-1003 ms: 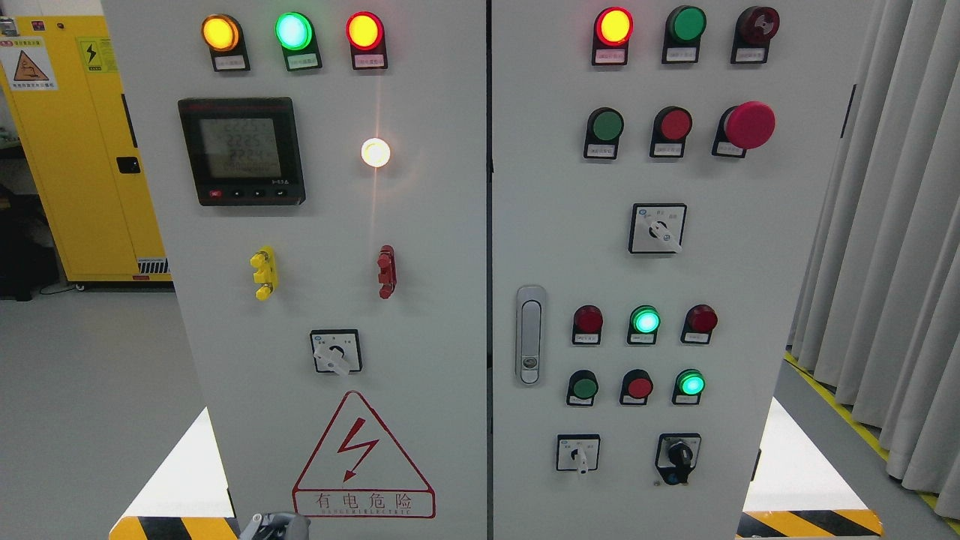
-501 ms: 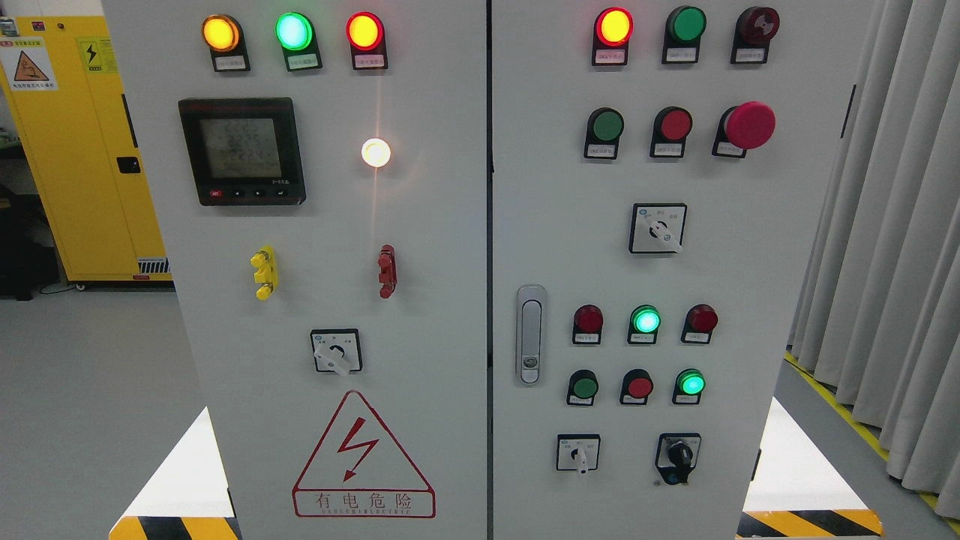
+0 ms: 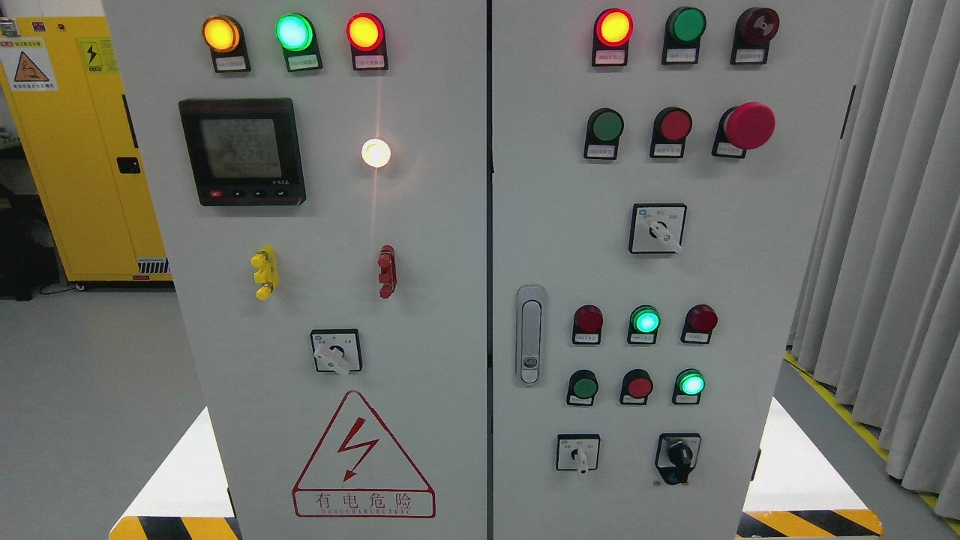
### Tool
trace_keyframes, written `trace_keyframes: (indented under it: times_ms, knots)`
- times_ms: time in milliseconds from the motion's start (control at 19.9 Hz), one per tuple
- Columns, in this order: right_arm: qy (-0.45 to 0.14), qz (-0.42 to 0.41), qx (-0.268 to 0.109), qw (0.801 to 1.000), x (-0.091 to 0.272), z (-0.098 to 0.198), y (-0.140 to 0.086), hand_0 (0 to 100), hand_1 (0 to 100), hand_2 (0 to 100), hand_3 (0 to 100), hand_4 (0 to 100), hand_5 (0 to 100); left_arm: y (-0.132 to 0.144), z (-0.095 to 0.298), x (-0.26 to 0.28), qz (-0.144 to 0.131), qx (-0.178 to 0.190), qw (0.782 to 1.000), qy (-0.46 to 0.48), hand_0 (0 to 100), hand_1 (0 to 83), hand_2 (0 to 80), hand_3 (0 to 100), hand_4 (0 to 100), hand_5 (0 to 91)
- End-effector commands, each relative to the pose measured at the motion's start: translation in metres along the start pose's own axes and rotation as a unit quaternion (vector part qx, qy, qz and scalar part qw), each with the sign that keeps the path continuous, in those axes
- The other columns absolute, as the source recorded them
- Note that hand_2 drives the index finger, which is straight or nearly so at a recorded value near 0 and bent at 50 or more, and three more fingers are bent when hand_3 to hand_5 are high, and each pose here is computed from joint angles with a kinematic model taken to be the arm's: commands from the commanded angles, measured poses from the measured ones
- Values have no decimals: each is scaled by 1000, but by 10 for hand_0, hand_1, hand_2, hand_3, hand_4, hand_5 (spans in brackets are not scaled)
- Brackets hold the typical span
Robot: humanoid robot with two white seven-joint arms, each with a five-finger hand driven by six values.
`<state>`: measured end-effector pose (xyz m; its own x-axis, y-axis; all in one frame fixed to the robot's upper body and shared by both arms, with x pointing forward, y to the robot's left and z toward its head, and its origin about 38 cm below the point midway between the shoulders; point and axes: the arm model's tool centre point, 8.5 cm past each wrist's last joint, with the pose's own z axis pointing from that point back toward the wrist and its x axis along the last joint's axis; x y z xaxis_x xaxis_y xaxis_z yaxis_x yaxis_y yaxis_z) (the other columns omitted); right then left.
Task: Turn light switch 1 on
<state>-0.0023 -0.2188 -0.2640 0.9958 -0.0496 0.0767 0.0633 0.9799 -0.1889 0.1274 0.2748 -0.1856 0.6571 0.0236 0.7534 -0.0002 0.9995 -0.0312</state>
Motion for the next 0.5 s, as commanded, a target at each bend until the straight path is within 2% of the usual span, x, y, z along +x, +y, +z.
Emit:
trace_keyframes:
  times_ms: [0,100,251,351,451]
  knots:
    - [0,0,0,1000,0,0,0,0,500,40,0,0,0,-3,76,-155,27,-1,960,278,181,274,0,0,0,0]
    - [0,0,0,1000,0,0,0,0,500,40,0,0,0,-6,83,-165,24,-9,950,312,194,274,0,0,0,0]
    - [0,0,0,1000,0,0,0,0,500,40,0,0,0,-9,87,-169,28,-11,945,326,214,259,0,0,0,0]
    - [0,0,0,1000,0,0,0,0,500,40,0,0,0,-13,83,-169,33,-13,938,345,231,200,0,0,0,0]
    - [0,0,0,1000,0,0,0,0,500,40,0,0,0,-15,79,-168,37,-15,934,356,236,185,0,0,0,0]
